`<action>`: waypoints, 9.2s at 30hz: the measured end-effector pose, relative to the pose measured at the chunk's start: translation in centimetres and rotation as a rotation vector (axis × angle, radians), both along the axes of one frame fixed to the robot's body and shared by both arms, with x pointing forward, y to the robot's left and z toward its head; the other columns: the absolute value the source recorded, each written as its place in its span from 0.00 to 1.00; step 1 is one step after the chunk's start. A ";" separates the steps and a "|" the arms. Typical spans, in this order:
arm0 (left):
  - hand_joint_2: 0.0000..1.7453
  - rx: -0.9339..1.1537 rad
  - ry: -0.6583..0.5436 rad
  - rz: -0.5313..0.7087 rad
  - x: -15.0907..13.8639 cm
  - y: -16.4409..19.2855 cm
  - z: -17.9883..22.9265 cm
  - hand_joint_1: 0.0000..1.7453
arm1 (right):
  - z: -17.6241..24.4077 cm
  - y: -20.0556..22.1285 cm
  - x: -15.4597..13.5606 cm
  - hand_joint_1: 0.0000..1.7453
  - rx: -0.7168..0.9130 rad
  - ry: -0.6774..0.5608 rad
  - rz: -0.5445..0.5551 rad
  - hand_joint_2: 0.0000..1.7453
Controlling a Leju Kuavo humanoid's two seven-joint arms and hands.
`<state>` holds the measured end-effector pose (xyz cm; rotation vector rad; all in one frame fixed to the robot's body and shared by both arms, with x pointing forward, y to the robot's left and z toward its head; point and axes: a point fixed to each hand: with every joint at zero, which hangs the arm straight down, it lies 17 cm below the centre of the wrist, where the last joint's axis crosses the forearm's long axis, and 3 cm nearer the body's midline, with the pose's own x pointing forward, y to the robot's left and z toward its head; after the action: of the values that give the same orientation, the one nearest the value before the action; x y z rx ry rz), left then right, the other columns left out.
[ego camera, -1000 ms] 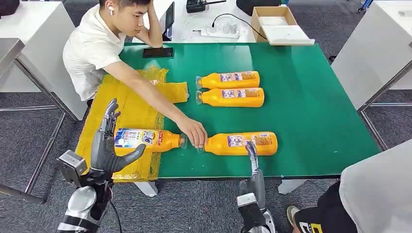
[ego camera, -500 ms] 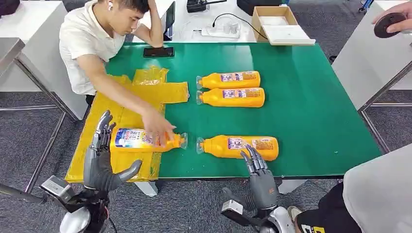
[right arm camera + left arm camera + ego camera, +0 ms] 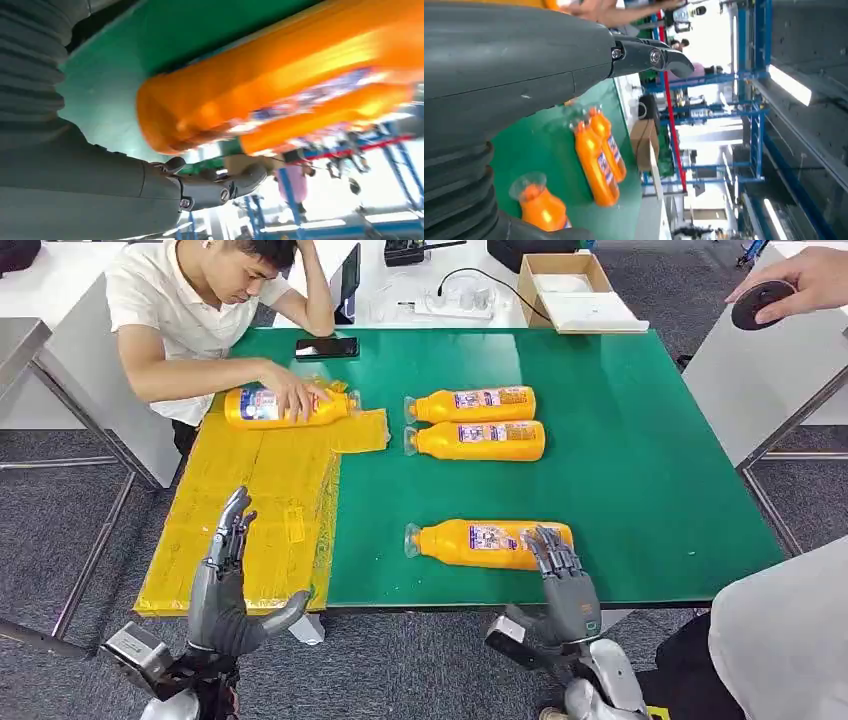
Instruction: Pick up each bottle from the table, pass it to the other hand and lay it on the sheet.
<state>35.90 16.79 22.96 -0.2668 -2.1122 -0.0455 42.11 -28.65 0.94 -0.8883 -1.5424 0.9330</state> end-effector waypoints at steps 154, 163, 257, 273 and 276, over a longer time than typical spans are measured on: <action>1.00 0.624 0.271 0.648 8.0 9.2 -10.7 1.00 | 18.2 12.4 -8.7 0.00 0.937 -0.422 0.189 0.00; 1.00 0.775 0.305 0.636 10.7 8.6 -12.2 1.00 | 18.5 12.9 -8.5 0.00 0.959 -0.415 0.208 0.00; 1.00 -0.265 0.066 0.184 0.2 -2.5 0.6 0.00 | 1.9 1.9 2.0 0.00 -0.029 -0.077 -0.011 1.00; 1.00 -0.272 0.152 0.094 1.3 -5.0 -0.7 0.00 | -2.3 3.2 5.4 0.00 -0.089 0.139 -0.021 1.00; 1.00 -0.272 0.158 0.092 1.4 -5.0 -0.8 0.00 | -2.7 3.5 5.7 0.00 -0.090 0.165 -0.017 1.00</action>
<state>37.26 11.78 22.11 -0.3227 -1.9687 0.3098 47.83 -25.14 -1.72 -0.8649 -1.3589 1.0438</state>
